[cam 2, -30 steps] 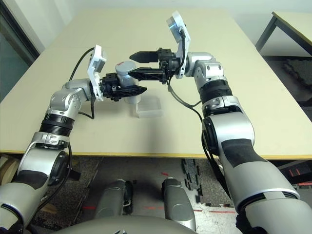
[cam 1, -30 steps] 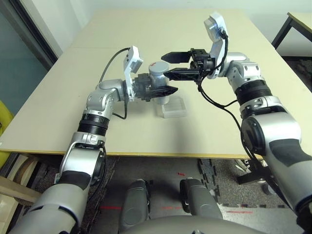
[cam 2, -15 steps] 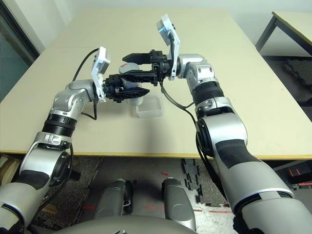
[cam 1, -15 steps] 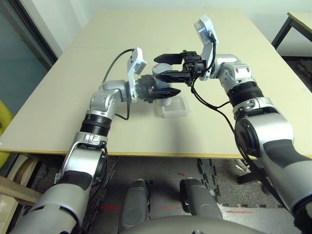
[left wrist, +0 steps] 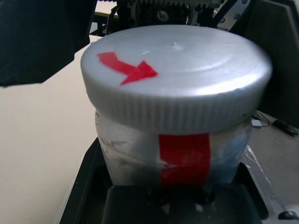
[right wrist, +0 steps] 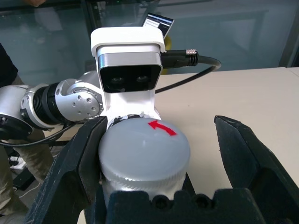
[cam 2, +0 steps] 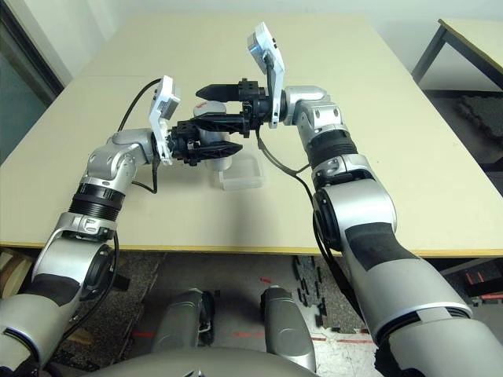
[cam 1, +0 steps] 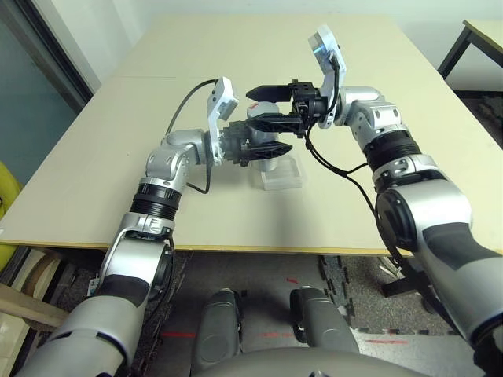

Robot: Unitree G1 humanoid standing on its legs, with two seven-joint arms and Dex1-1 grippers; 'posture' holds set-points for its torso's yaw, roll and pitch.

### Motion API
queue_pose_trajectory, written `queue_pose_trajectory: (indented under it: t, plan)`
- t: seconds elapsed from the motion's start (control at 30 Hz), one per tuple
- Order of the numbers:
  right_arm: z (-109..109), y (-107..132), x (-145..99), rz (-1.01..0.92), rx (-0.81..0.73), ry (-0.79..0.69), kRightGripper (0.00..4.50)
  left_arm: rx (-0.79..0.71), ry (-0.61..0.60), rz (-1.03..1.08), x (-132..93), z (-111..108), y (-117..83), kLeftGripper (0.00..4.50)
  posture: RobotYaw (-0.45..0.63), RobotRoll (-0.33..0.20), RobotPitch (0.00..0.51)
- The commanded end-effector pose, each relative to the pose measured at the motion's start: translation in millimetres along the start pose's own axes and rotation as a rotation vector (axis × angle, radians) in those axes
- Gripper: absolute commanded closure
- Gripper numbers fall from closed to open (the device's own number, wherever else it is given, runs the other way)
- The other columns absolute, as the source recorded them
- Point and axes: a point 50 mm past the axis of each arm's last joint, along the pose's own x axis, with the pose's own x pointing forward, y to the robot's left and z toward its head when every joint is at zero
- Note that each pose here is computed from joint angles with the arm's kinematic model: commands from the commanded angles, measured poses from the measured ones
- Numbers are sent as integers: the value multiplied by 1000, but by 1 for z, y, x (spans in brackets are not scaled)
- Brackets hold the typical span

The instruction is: Pour the medicine from the bottle into the box.

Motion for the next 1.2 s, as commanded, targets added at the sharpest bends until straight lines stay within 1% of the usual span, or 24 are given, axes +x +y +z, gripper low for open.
queue_pose_trajectory:
  t: [0.03,0.23,0.5,0.67,0.77,0.9,1.2]
  plan:
    - [3,-4,-17,-63,-1,7,0,27,-3,-30,-2,5,-3,1843,-162,0,74]
    - [3,-5,-34,-96,9,15,0,26,-2,-20,-5,5,-2,1843,-164,0,76]
    - [0,-6,-49,-127,29,5,0,24,0,-12,-6,4,0,1843,-165,0,77]
    - [3,-3,-55,-76,49,-7,0,24,2,-1,-8,4,2,1843,-167,0,78]
    - [5,1,-54,-6,58,-10,0,23,2,3,-8,4,3,1843,-168,0,78]
    - [5,7,-47,57,71,11,0,22,4,2,-9,4,4,1843,-171,0,78]
    - [5,10,-31,105,49,11,0,27,4,-15,-4,5,2,1843,-173,0,72]
